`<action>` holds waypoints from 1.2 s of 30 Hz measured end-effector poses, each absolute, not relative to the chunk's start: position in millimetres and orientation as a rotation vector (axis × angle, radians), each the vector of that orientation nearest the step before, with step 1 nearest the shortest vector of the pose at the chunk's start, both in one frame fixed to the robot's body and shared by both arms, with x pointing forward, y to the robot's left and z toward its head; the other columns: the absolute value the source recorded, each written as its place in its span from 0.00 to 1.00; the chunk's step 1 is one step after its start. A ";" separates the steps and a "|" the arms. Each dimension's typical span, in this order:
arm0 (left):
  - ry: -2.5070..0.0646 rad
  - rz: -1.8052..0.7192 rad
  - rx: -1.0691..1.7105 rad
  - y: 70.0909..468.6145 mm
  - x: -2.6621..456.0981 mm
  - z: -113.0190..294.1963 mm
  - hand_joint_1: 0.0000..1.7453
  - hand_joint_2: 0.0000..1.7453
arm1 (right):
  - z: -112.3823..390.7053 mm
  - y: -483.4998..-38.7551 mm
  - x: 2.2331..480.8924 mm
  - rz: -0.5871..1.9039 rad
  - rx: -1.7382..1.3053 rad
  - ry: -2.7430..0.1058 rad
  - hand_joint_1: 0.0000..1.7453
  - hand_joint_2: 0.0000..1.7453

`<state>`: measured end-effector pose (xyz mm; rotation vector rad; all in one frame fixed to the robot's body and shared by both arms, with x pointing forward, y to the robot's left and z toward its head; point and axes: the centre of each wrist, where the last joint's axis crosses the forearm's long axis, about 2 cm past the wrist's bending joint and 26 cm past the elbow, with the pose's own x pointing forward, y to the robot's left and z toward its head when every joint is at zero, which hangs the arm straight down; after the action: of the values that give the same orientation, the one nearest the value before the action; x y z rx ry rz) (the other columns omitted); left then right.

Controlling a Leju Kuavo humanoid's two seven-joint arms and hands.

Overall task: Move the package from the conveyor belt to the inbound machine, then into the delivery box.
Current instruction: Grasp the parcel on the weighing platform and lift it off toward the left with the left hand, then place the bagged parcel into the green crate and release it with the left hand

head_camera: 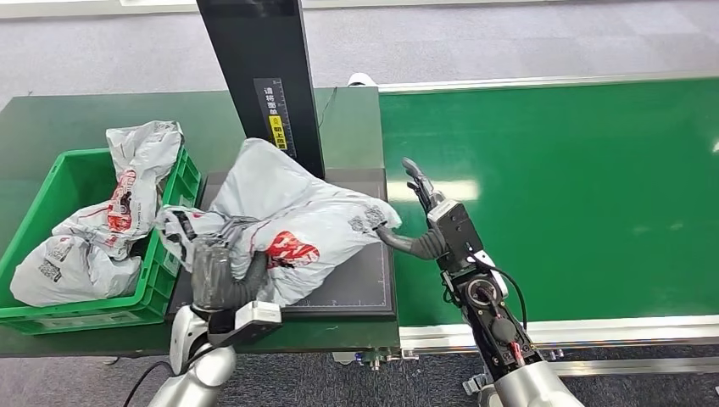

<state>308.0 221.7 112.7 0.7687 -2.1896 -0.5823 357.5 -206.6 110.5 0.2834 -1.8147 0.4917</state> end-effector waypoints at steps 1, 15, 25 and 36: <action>-2.225 -0.546 0.794 225.0 307.0 116.9 1.00 1.00 | 110.4 -207.7 357.7 0.489 0.282 -1.817 0.00 1.00; -2.543 -0.361 1.444 277.6 282.6 227.3 1.00 1.00 | 107.8 -208.9 358.9 0.492 0.279 -1.818 0.00 1.00; -2.403 -0.191 1.560 309.4 283.0 225.1 1.00 1.00 | 107.4 -208.3 358.5 0.490 0.285 -1.816 0.00 1.00; -2.064 -0.184 1.618 349.8 293.6 177.8 1.00 1.00 | 103.3 -207.8 354.6 0.554 0.257 -1.798 0.00 1.00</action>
<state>293.6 349.8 177.8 1.6184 -2.0637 -0.1840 354.6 -207.8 103.3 0.2569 -1.7978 0.5539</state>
